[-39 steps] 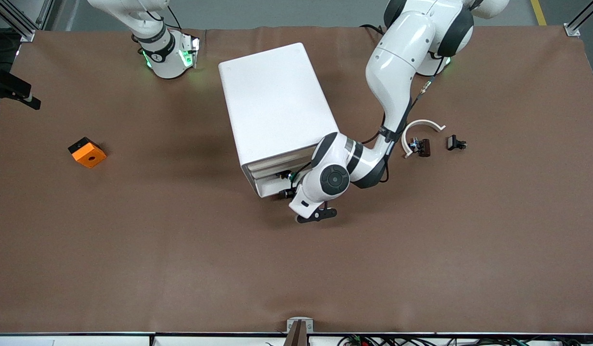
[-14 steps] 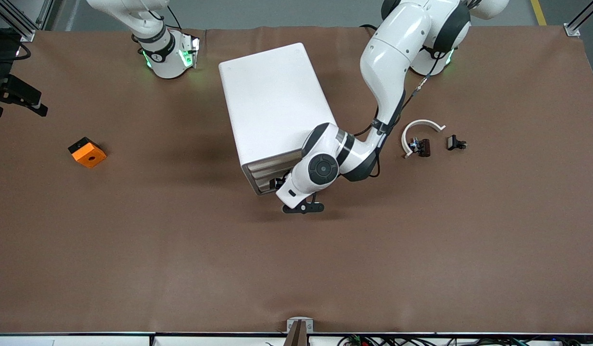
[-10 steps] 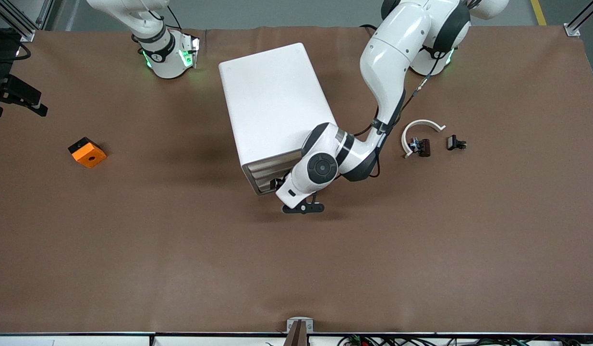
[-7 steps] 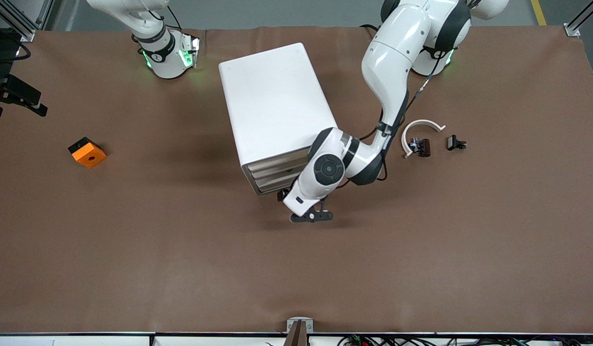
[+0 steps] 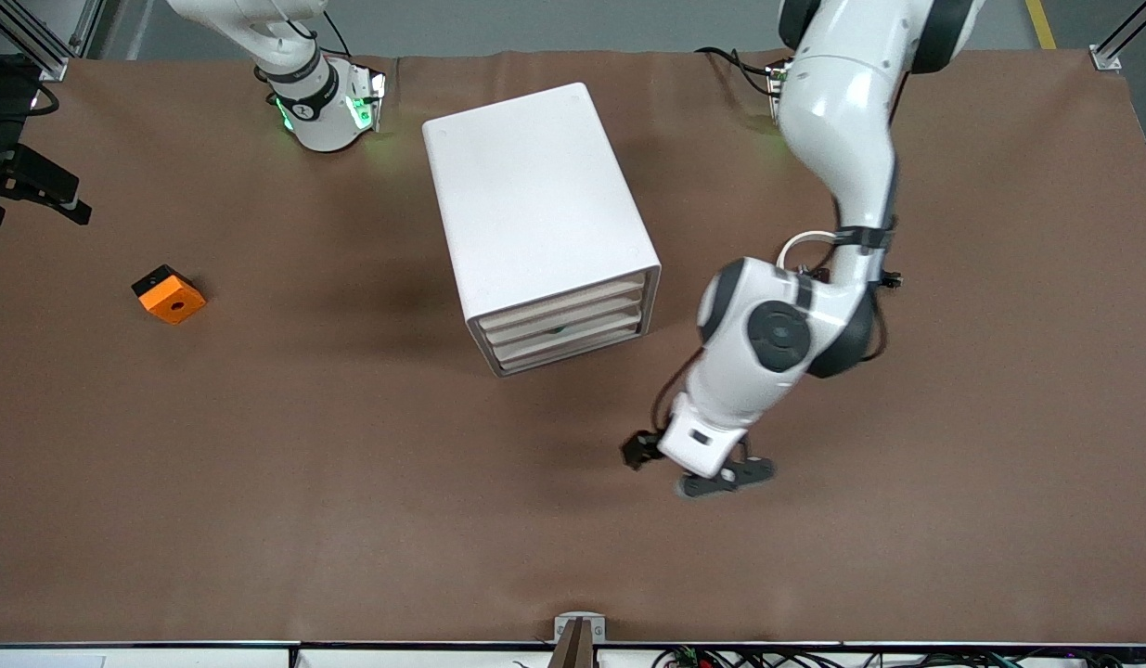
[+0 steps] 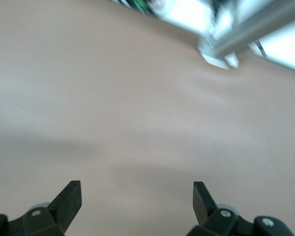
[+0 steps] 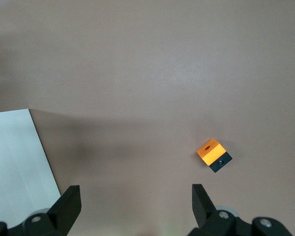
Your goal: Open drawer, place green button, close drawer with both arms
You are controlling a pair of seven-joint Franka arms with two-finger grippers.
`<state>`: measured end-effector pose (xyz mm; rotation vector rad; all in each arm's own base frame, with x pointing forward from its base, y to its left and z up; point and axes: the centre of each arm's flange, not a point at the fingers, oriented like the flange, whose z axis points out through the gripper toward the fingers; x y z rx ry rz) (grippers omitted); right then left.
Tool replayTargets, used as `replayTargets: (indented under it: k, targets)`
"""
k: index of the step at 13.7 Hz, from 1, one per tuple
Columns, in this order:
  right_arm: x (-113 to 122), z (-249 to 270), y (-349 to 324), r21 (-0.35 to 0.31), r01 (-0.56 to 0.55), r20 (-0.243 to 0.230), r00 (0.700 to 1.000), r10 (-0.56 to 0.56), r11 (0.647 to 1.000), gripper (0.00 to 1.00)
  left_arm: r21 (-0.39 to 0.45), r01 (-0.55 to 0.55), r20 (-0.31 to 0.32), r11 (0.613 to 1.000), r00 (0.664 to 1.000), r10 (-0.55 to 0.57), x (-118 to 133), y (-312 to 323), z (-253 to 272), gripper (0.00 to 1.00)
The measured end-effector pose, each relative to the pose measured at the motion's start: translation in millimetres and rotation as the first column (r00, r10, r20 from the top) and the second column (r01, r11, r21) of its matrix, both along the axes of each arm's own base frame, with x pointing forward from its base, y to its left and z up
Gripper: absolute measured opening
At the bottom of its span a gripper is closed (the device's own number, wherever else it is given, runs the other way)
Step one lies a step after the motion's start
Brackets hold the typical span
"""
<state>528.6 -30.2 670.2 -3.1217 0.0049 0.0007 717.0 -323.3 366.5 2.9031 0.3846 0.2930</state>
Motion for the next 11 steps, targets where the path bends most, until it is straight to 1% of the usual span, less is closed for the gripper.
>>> replayTargets:
  k: [1,3,5,6,7,8,10,11]
  targets:
    - [0.0,0.0,-0.1,0.0,0.0,0.0,1.0,0.0,1.0,1.0,0.052,-0.014,-0.002,0.999,1.0,0.014,7.5,31.1,17.4,1.0]
    - [0.0,0.1,0.0,0.0,0.0,0.0,1.0,0.0,1.0,1.0,0.126,-0.038,-0.017,0.991,0.999,0.04,11.3,75.0,50.3,1.0]
    - [0.0,0.2,-0.1,-0.001,0.0,0.0,1.0,0.0,1.0,1.0,0.141,-0.074,-0.03,0.987,0.996,0.079,9.8,110.8,85.6,1.0]
    - [0.0,0.2,-0.1,-0.001,0.0,0.0,1.0,0.0,1.0,1.0,0.143,-0.095,-0.046,0.985,0.994,0.103,6.8,130.9,104.8,1.0]
    - [0.0,0.2,0.0,-0.001,0.0,0.0,1.0,0.0,1.0,1.0,0.146,-0.116,-0.074,0.983,0.989,0.128,1.6,155.4,124.9,1.0]
    - [0.0,0.3,0.0,-0.001,0.0,0.0,1.0,0.0,1.0,1.0,0.15,-0.113,-0.109,0.982,0.985,0.131,-5.8,183.1,145.0,1.0]
    - [0.0,0.3,0.0,-0.001,0.0,0.0,1.0,0.0,1.0,1.0,0.151,-0.064,-0.162,0.986,0.983,0.088,-25.5,231.6,185.5,1.0]
    - [0.0,0.4,-0.1,-0.001,0.0,0.001,1.0,0.0,1.0,1.0,0.146,-0.054,-0.174,0.988,0.982,0.08,-35.4,248.3,203.1,1.0]
